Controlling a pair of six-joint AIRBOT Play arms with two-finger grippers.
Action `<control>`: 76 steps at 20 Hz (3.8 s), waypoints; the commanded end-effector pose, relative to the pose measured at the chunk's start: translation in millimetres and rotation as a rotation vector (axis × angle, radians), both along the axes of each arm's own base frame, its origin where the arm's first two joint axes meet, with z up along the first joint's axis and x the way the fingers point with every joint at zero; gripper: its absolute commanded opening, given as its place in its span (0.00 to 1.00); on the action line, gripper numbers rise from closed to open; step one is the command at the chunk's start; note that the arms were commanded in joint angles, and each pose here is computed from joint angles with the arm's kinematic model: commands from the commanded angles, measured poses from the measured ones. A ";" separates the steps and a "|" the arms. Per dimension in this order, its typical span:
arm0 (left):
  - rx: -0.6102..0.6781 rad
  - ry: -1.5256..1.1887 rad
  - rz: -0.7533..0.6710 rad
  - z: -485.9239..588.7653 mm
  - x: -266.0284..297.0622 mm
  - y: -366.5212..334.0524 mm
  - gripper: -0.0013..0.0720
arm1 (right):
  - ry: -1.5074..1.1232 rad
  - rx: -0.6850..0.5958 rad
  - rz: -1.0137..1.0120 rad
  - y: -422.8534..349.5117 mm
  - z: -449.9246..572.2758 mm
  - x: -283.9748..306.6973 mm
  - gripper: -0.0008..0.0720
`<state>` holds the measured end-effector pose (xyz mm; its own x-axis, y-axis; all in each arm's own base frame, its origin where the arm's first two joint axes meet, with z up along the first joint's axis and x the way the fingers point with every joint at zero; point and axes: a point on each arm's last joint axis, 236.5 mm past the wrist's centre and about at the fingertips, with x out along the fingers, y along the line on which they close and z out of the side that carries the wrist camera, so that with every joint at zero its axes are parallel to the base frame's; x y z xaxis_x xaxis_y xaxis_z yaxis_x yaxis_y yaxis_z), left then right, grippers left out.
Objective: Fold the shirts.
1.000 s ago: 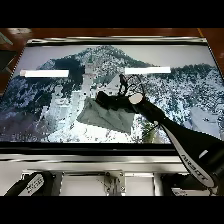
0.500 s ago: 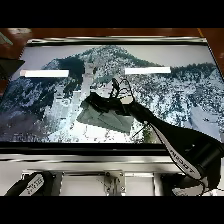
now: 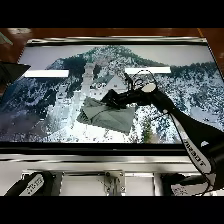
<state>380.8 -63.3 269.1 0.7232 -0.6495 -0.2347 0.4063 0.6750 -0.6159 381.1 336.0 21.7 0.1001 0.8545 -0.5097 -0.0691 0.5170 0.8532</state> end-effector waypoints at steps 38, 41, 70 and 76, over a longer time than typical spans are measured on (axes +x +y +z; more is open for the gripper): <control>0.002 0.014 -0.052 -2.9 -7.8 -11.6 0.07 | -0.026 -0.494 -0.094 -281.7 160.0 -10.1 0.10; 0.005 0.033 -0.097 -6.3 -16.5 -18.6 0.07 | -0.001 -0.634 -0.305 -365.5 163.7 -13.2 0.10; 0.007 0.049 -0.151 -9.3 -25.4 -29.5 0.07 | 0.047 -1.257 -0.640 -590.0 153.0 -37.7 0.10; 0.007 0.050 -0.162 -9.5 -26.3 -33.6 0.07 | 0.449 -1.132 -0.746 -609.4 123.9 -125.5 0.10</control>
